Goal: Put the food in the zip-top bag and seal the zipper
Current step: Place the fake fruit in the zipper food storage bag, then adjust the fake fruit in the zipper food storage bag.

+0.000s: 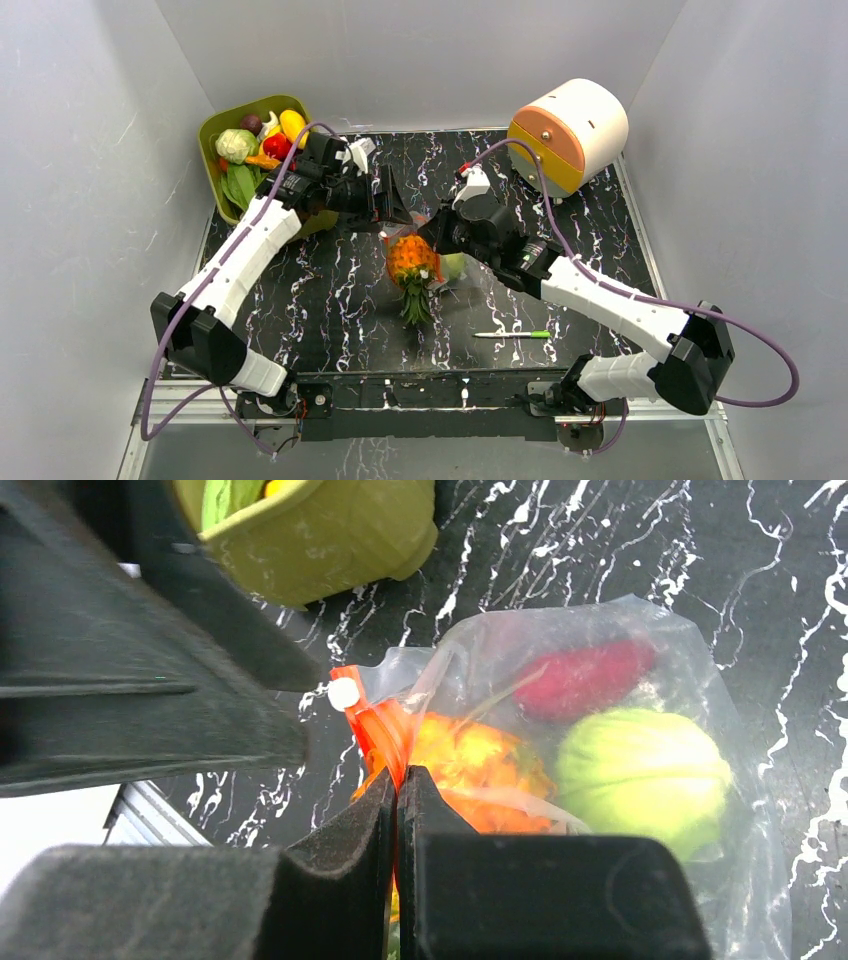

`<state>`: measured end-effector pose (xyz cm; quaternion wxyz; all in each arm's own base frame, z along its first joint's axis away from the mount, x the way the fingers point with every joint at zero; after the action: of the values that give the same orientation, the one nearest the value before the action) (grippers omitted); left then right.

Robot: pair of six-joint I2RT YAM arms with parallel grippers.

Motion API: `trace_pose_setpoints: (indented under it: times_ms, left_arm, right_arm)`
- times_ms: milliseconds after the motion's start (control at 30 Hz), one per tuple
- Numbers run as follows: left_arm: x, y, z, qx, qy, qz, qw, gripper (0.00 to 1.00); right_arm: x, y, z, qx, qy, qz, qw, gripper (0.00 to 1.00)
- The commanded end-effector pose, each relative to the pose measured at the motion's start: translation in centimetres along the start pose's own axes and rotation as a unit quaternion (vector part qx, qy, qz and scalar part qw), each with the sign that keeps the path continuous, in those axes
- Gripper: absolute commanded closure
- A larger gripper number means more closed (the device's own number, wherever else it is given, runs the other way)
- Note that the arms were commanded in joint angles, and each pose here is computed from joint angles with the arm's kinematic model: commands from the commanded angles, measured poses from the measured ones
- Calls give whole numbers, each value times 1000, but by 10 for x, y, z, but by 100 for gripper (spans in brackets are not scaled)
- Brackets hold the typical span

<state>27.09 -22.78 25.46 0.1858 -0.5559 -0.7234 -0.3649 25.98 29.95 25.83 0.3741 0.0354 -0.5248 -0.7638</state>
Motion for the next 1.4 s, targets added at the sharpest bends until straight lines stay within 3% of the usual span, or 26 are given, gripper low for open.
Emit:
trace_pose_setpoints:
  times_ms: [0,233,433,867,1367]
  left_arm:
    - [30,-1,0,-30,33,-45,998,13]
    - [41,-26,26,-32,63,-66,995,33]
    - [37,-46,32,-44,25,-80,996,35]
    - [-11,-43,62,-45,16,-94,994,55]
    - [-51,-33,81,-60,12,-96,994,59]
  right_arm:
    - [0,19,3,-22,-15,-28,999,100]
    - [-3,21,-5,-25,-30,-31,999,100]
    - [-6,22,-6,-36,-31,-29,998,100]
    - [-6,22,-7,-38,-25,-31,999,100]
    - [-8,20,-9,-42,-23,-27,998,100]
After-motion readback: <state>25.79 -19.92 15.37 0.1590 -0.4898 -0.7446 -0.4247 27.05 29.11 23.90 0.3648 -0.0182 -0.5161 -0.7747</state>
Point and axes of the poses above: each gripper's point midway between its finger pads, its own x axis back along the fingers, its own z axis along the line the jaws close on, y = z × x, the point moved 2 cm from there along x, back along the fingers, and after that the axes turned 4 degrees about x, right-handed, at the moved point
